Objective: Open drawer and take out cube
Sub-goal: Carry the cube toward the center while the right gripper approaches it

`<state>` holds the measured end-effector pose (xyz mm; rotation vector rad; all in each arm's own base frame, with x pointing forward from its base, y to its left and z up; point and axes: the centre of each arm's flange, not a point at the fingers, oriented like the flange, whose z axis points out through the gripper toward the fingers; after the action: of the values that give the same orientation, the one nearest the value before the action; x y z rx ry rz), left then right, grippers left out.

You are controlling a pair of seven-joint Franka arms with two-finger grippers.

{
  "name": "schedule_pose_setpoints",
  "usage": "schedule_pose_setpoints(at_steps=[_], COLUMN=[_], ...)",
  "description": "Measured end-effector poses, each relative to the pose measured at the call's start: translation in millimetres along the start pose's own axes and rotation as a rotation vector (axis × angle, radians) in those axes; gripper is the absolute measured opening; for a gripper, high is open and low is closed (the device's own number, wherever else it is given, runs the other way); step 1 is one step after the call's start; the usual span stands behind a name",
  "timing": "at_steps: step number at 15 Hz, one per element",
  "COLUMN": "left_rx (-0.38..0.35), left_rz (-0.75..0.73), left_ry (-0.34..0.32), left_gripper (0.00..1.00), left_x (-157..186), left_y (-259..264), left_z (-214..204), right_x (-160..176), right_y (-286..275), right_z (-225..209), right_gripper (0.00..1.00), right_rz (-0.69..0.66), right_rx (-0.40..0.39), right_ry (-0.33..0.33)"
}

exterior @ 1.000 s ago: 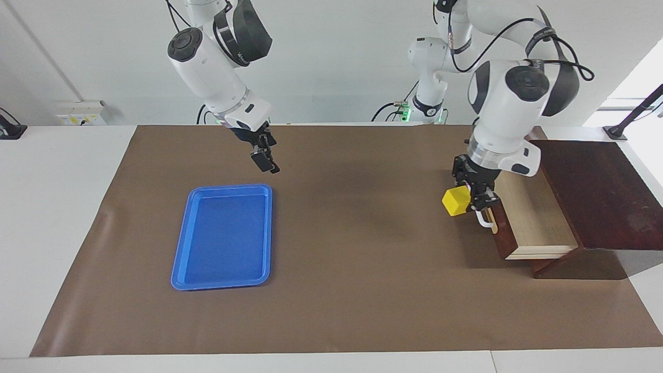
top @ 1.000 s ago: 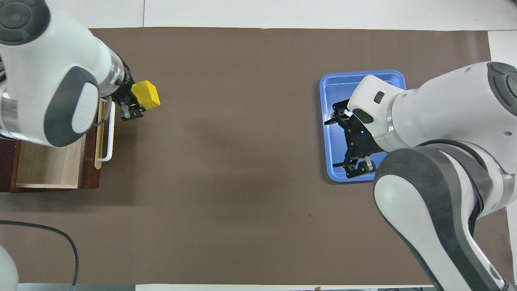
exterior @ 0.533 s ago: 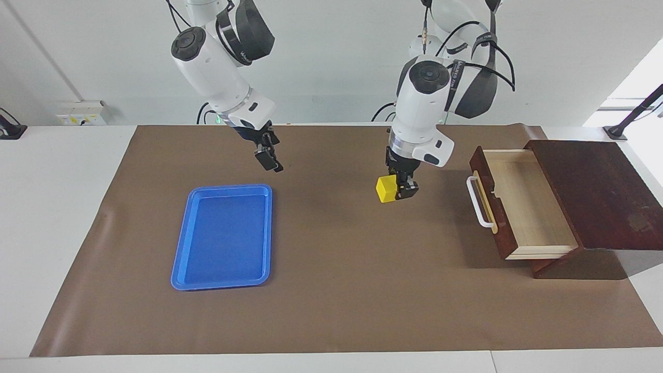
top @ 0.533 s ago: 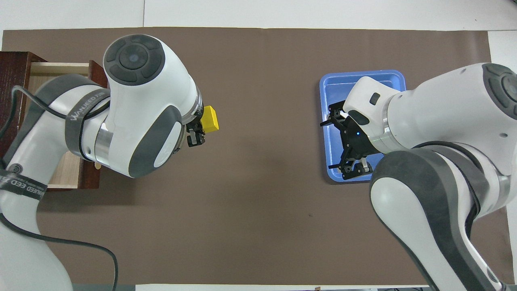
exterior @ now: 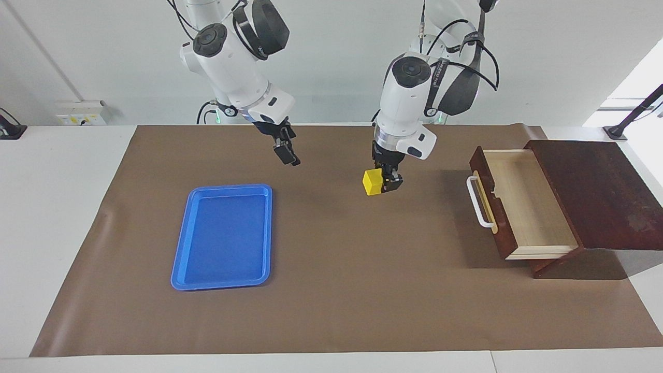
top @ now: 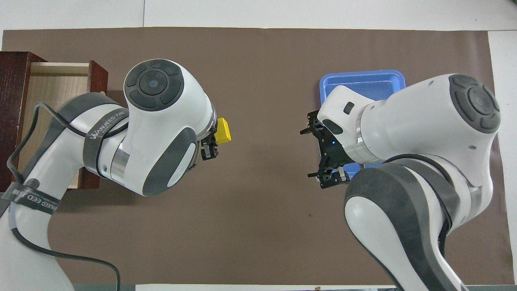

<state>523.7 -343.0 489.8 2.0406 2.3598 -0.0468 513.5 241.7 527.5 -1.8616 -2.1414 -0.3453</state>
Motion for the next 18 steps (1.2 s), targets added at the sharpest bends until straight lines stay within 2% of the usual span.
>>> schedule_pose_setpoints(at_steps=[5,10,18], left_rx=[0.008,0.014,0.018], left_rz=[0.016,0.024,0.022], left_ry=[-0.014,-0.01,-0.006], left_gripper=[0.55,0.55,0.55], left_x=[-3.3,-4.6,-3.2], left_y=[-16.2,-22.5,-22.4], left_z=[-7.4,-4.8,-2.4], right_x=[29.0,54.0,95.4], right_y=[2.8,13.2,16.9], right_z=[25.9,32.8,62.2], right_gripper=[1.0,1.0,1.0], right_rz=[-0.049,-0.083,-0.022], right_rx=[-0.009,-0.011,-0.006], right_ry=[0.005,0.018,0.032])
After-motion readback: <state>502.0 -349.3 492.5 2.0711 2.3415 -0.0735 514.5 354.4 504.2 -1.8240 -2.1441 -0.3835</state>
